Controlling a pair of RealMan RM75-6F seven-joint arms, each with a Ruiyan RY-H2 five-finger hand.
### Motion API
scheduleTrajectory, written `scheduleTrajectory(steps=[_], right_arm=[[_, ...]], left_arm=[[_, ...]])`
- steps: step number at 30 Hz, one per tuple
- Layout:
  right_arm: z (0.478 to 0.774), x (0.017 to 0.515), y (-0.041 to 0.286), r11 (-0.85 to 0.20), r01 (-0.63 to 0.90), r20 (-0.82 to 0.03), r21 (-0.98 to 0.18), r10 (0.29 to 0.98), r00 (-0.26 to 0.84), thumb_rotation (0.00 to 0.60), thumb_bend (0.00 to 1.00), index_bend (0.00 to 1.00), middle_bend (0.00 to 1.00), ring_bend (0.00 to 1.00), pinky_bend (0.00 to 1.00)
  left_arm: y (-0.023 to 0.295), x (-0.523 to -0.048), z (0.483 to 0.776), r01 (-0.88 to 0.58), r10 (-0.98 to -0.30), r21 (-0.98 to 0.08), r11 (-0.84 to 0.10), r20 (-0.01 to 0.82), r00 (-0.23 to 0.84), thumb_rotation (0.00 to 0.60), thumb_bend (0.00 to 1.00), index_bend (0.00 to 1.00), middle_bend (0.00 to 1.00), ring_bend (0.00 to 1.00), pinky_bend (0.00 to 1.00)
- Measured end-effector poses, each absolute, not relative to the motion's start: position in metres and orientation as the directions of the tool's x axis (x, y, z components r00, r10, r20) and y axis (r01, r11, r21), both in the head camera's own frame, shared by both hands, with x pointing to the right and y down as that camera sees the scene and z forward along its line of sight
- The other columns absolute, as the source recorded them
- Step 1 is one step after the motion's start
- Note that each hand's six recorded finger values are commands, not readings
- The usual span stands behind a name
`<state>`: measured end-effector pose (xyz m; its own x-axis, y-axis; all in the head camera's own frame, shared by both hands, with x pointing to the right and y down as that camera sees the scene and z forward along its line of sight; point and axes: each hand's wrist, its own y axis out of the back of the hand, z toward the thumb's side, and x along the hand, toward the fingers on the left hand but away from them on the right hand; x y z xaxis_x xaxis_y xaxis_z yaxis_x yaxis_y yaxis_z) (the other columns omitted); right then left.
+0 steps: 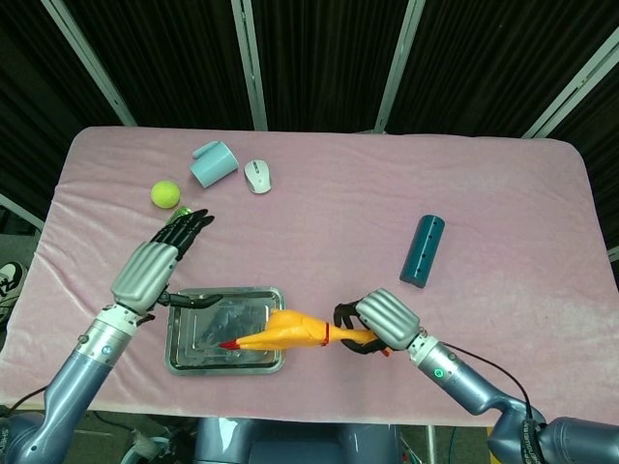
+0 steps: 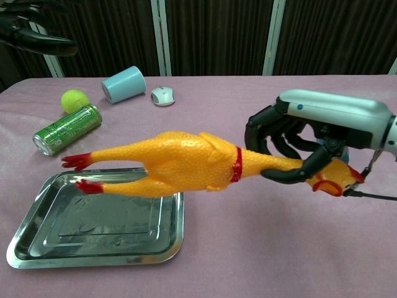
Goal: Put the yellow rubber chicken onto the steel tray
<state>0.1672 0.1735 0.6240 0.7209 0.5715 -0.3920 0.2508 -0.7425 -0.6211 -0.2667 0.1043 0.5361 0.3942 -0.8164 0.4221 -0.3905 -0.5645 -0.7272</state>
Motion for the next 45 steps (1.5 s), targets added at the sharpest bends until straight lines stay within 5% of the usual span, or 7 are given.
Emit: scheduleTrajectory(steps=[15,45], right_arm=[[0.646,0.097,0.184,-0.775,0.198,-0.392,-0.601,0.501,0.772,0.6,0.98,0.89,0.71,0.72,0.88],[0.683,0.007,0.183,-0.739,0.109,-0.417,-0.665,0.488,0.767,0.6,0.98,0.84,0.71,0.67,0.85]], left_arm=[[0.117,-0.313,0.535,-0.383,-0.836,-0.75,-0.539,0.421,0.351,0.491,0.04,0.0,0.0,0.0,0.12],[0.102,-0.336,0.562,-0.42,-0.838,-0.725,-0.546,0.473,0.273,0.487,0.04,0.0,0.0,0.0,0.12]])
